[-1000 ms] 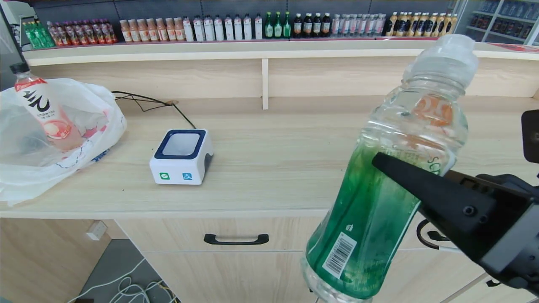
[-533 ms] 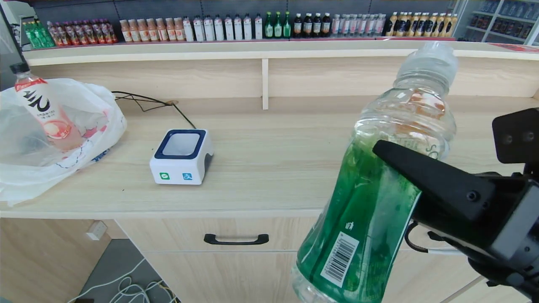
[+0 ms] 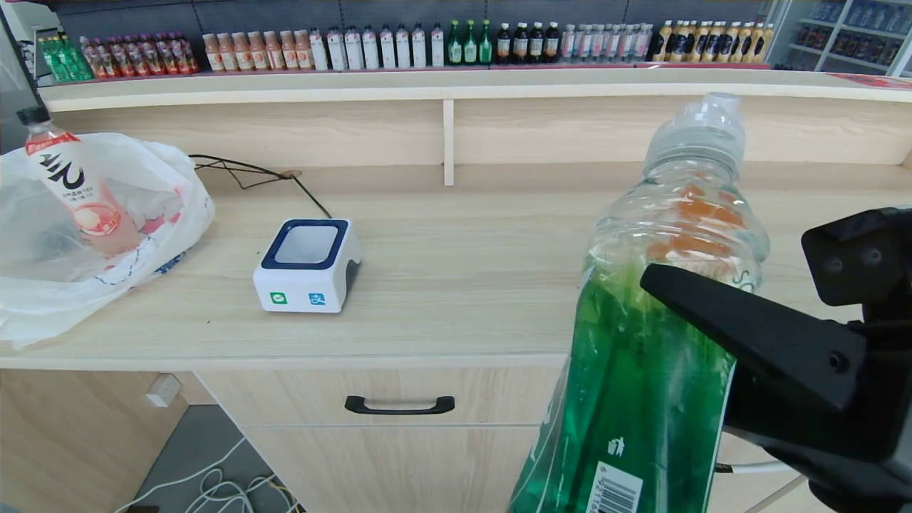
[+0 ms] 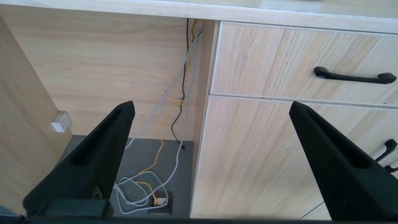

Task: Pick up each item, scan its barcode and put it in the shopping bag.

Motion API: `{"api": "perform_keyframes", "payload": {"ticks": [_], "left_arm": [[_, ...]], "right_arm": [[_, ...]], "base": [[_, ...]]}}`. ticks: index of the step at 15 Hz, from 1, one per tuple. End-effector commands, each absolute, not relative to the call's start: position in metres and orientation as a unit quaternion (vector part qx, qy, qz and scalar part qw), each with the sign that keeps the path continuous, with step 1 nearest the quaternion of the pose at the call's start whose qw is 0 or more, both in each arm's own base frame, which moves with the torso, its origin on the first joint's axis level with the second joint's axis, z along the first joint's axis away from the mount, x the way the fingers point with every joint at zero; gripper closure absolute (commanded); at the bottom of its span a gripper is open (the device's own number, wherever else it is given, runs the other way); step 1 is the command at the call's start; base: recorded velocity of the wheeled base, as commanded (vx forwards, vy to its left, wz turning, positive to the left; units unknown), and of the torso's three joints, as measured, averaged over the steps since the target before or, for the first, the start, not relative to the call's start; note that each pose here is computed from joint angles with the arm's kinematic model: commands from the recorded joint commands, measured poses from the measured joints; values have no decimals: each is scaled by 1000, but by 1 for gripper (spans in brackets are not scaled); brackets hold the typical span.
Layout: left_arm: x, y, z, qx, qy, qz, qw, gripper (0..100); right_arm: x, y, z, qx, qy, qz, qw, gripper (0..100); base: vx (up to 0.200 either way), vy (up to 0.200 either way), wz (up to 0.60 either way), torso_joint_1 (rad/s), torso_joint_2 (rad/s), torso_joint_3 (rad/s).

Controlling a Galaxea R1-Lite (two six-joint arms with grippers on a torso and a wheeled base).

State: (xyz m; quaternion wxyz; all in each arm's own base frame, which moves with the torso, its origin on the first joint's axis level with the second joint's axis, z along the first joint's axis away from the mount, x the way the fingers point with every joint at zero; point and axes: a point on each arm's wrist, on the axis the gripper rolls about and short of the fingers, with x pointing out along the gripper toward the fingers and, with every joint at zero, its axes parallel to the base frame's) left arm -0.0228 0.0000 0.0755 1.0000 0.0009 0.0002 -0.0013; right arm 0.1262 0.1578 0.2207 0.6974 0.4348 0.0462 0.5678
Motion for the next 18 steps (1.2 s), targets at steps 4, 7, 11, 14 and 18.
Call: {"api": "perform_keyframes", "payload": {"ticks": [4, 7, 11, 14, 18], "left_arm": [[-23, 0, 75, 1, 0, -1, 1000, 0], [-23, 0, 75, 1, 0, -1, 1000, 0], [-23, 0, 75, 1, 0, -2, 1000, 0], [-23, 0, 75, 1, 0, -2, 1000, 0], [-23, 0, 75, 1, 0, -2, 1000, 0]], "right_arm": [[119, 155, 227, 447, 43, 578, 681, 100], [119, 154, 226, 447, 46, 577, 682, 100], [117, 151, 228, 455, 46, 577, 676, 100], [117, 150, 230, 456, 42, 578, 675, 100], [119, 153, 230, 456, 43, 578, 675, 100]], "base": [[0, 0, 0, 0, 0, 0], [0, 0, 0, 0, 0, 0], [0, 0, 0, 0, 0, 0], [0, 0, 0, 0, 0, 0], [0, 0, 0, 0, 0, 0]]}}
